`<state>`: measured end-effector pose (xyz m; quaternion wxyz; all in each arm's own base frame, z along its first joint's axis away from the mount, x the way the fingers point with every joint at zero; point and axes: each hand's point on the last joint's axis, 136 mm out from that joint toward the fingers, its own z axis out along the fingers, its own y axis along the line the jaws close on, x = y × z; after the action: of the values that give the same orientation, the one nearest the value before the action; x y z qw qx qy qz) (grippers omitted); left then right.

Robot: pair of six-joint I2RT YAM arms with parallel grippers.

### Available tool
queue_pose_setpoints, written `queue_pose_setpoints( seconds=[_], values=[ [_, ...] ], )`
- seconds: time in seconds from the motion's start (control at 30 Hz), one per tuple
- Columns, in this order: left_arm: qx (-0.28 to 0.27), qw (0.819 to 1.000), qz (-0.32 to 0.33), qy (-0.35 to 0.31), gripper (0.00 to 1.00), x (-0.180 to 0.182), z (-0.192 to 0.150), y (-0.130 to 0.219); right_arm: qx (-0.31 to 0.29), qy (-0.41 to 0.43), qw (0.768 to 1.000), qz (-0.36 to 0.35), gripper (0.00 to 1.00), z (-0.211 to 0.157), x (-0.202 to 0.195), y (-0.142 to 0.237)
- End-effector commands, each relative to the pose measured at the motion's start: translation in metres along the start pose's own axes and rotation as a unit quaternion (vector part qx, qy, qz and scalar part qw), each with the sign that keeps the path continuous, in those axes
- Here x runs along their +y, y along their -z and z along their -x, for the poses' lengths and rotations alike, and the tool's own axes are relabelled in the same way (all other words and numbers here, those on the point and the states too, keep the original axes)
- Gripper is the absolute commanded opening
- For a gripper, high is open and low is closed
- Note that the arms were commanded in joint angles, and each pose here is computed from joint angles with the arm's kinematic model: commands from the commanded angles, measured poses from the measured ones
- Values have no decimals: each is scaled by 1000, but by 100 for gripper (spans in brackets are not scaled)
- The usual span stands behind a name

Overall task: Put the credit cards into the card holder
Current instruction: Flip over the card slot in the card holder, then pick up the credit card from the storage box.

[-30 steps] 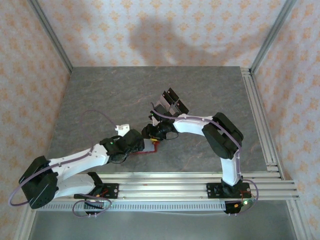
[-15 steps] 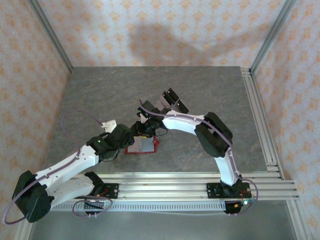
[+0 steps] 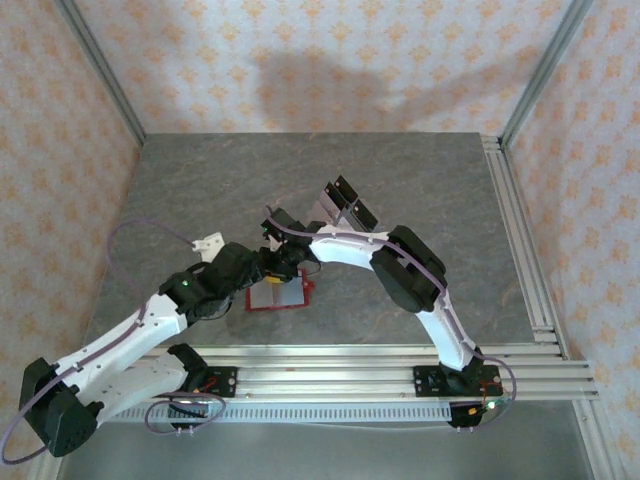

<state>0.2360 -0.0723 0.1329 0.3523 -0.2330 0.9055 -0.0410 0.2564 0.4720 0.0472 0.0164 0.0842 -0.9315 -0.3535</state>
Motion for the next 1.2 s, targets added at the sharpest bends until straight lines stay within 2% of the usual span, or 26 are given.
queue_pose_setpoints(
  seconds=[0.0, 0.1, 0.23, 0.4, 0.53, 0.73, 0.93, 1.03, 1.17],
  values=[
    [-16, 999, 26, 14, 100, 13, 9, 7, -34, 28, 999, 10, 50, 4, 26, 43],
    [-22, 999, 20, 15, 100, 12, 13, 9, -70, 45, 997, 4, 51, 10, 33, 85],
    [-44, 999, 16, 6, 100, 10, 24, 13, -114, 65, 990, -42, 51, 12, 17, 142],
    [-52, 997, 43, -47, 100, 3, 38, 11, -153, 105, 970, -157, 51, 21, -22, 202],
    [-27, 993, 57, -95, 100, -15, 43, 3, -169, 138, 944, -249, 50, 41, -53, 239],
    [4, 991, 58, -120, 100, -33, 37, -17, -153, 170, 922, -314, 47, 64, -83, 249],
    [27, 996, 32, -81, 100, -35, 30, -32, -110, 196, 906, -358, 40, 90, -98, 229],
    [25, 997, 34, -70, 100, -29, 32, -34, -97, 202, 900, -374, 34, 104, -106, 216],
    [28, 996, 54, -65, 100, -14, 33, -36, -89, 206, 896, -384, 32, 119, -109, 203]
  ],
)
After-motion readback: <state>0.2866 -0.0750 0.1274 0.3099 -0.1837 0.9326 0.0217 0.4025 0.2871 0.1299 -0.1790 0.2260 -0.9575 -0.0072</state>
